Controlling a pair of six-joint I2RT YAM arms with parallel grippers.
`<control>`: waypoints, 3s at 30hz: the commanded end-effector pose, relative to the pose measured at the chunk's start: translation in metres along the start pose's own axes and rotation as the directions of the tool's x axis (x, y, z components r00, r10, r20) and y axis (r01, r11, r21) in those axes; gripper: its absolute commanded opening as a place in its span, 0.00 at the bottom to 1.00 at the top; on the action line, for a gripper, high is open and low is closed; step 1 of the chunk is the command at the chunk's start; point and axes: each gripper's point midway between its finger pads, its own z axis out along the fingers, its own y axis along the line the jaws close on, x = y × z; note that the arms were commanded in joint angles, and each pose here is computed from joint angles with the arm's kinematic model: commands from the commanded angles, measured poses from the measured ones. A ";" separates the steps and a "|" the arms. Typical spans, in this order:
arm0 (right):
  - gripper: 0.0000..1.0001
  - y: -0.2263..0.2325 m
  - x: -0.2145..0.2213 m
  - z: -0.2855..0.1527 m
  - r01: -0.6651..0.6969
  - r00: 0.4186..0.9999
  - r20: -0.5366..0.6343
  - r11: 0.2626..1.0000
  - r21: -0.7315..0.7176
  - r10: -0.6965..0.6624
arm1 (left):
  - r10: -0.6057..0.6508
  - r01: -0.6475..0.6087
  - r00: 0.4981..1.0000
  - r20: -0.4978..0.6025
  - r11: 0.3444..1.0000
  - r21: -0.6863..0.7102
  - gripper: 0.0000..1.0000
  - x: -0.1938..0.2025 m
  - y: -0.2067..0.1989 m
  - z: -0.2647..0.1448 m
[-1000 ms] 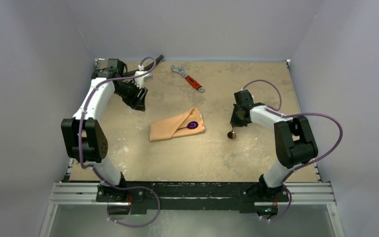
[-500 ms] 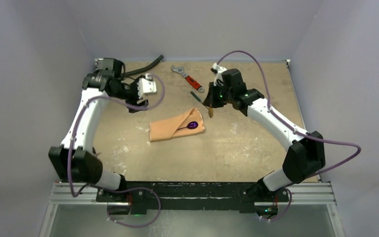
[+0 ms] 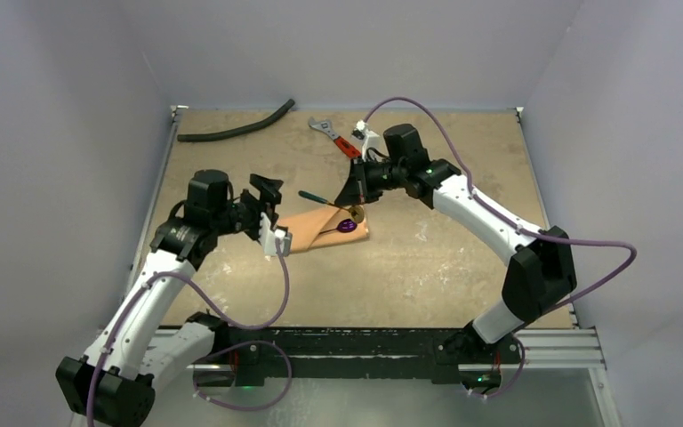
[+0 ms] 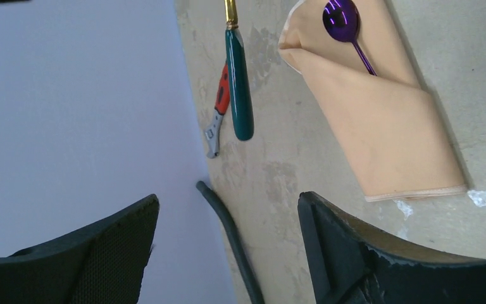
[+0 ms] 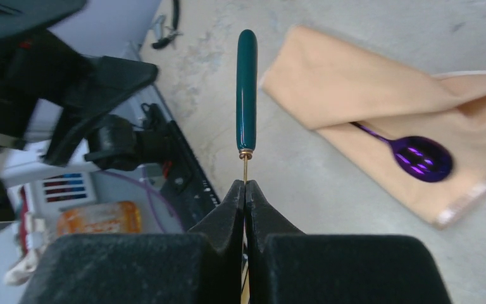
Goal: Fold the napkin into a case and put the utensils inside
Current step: Pass from the right arm to the left, then pass from the left arm to the right, then insert the spoon into the folded napkin.
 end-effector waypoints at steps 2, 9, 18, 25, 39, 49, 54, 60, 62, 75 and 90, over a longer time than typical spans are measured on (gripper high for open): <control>0.00 0.047 -0.010 0.000 -0.064 0.998 -0.007 0.972 -0.226 0.064 | 0.273 -0.266 0.962 0.008 0.942 -0.204 0.79 -0.017 0.031 -0.002; 0.00 0.070 -0.023 0.001 -0.133 0.991 -0.022 0.932 -0.337 0.133 | 0.311 -0.309 0.950 -0.029 0.922 -0.235 0.71 -0.011 0.033 0.003; 0.00 0.086 -0.023 0.007 -0.181 0.983 -0.060 0.892 -0.415 0.171 | 0.240 -0.245 0.970 -0.047 0.948 -0.205 0.47 0.001 0.035 0.014; 0.00 0.090 -0.023 0.009 -0.177 0.984 -0.071 0.883 -0.435 0.162 | 0.117 -0.124 0.991 -0.066 0.984 -0.127 0.00 0.014 0.036 0.022; 0.71 0.033 -0.033 -0.017 -0.249 0.963 0.043 0.943 -0.218 0.265 | -0.045 0.024 0.967 -0.249 0.996 -0.086 0.00 0.048 0.018 0.020; 0.56 0.023 -0.021 -0.014 -0.266 0.960 0.033 0.944 -0.195 0.278 | -0.139 0.104 0.937 -0.322 0.987 -0.124 0.00 0.056 0.022 0.029; 0.53 0.015 -0.023 -0.008 -0.274 0.958 0.045 0.947 -0.165 0.285 | -0.167 0.123 0.933 -0.318 0.980 -0.156 0.00 0.051 0.029 0.030; 0.29 0.016 -0.025 -0.002 -0.273 0.957 0.049 0.946 -0.174 0.285 | -0.180 0.134 0.929 -0.322 0.978 -0.160 0.00 0.050 0.026 0.030; 0.10 0.018 -0.027 -0.001 -0.272 0.957 0.052 0.945 -0.182 0.285 | -0.196 0.149 0.925 -0.324 0.975 -0.163 0.00 0.050 0.026 0.032; 0.00 -0.071 0.010 -0.043 -0.387 0.919 0.069 0.921 -0.041 0.389 | -0.668 0.721 0.637 -0.385 0.693 -0.012 0.53 0.046 -0.045 0.055; 0.00 -0.141 0.061 -0.088 -0.430 0.902 0.113 0.849 0.309 0.416 | -0.806 0.947 0.142 -0.574 0.280 -0.158 0.46 0.117 -0.124 0.071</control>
